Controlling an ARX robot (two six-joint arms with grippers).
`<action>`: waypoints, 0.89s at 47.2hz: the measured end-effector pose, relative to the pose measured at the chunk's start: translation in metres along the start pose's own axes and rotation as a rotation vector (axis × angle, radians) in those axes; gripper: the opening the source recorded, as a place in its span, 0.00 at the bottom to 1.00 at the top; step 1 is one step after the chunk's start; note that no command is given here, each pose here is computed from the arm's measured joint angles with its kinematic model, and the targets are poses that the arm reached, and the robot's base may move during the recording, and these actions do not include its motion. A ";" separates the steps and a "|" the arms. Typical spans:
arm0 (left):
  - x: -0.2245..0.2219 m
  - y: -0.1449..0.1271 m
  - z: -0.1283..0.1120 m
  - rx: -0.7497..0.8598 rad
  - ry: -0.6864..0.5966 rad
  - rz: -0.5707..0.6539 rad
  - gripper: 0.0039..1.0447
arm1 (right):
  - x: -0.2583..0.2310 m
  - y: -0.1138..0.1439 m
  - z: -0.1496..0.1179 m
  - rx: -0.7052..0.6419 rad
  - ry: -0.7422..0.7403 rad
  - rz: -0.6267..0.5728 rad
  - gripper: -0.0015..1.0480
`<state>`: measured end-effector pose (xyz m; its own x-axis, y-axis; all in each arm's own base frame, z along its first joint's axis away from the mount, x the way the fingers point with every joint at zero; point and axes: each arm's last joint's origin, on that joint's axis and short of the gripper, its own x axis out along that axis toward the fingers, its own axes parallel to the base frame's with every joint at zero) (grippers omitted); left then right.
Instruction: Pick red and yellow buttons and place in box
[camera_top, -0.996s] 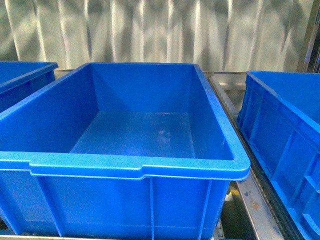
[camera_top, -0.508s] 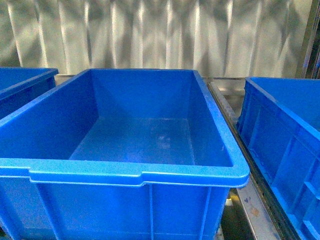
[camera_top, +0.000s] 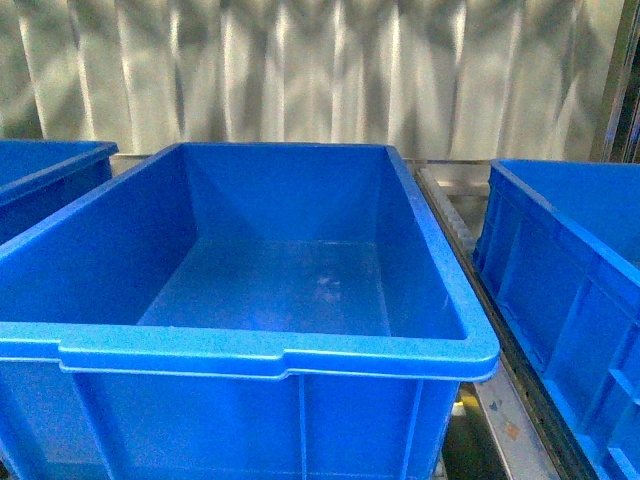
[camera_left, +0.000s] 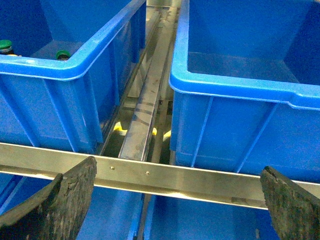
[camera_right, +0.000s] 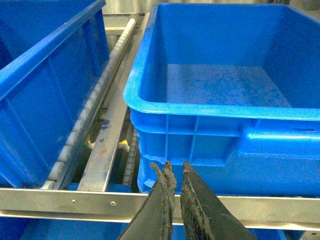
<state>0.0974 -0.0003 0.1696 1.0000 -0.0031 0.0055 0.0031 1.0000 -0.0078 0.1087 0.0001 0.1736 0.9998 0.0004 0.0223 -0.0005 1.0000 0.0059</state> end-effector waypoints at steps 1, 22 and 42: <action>0.000 0.000 0.000 0.000 0.000 0.000 0.93 | 0.000 0.000 0.000 0.000 0.000 0.000 0.06; 0.000 0.000 0.000 0.000 0.000 0.000 0.93 | -0.012 0.000 -0.003 -0.002 0.003 0.001 0.33; 0.000 0.000 0.000 0.000 0.000 -0.003 0.93 | -0.012 0.000 -0.003 -0.002 0.004 -0.005 0.97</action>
<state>0.0974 -0.0003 0.1696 1.0000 -0.0057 0.0055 0.0058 1.0000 -0.0078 0.0966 -0.0001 0.1707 0.9998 -0.0050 0.0185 0.0049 1.0000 0.0045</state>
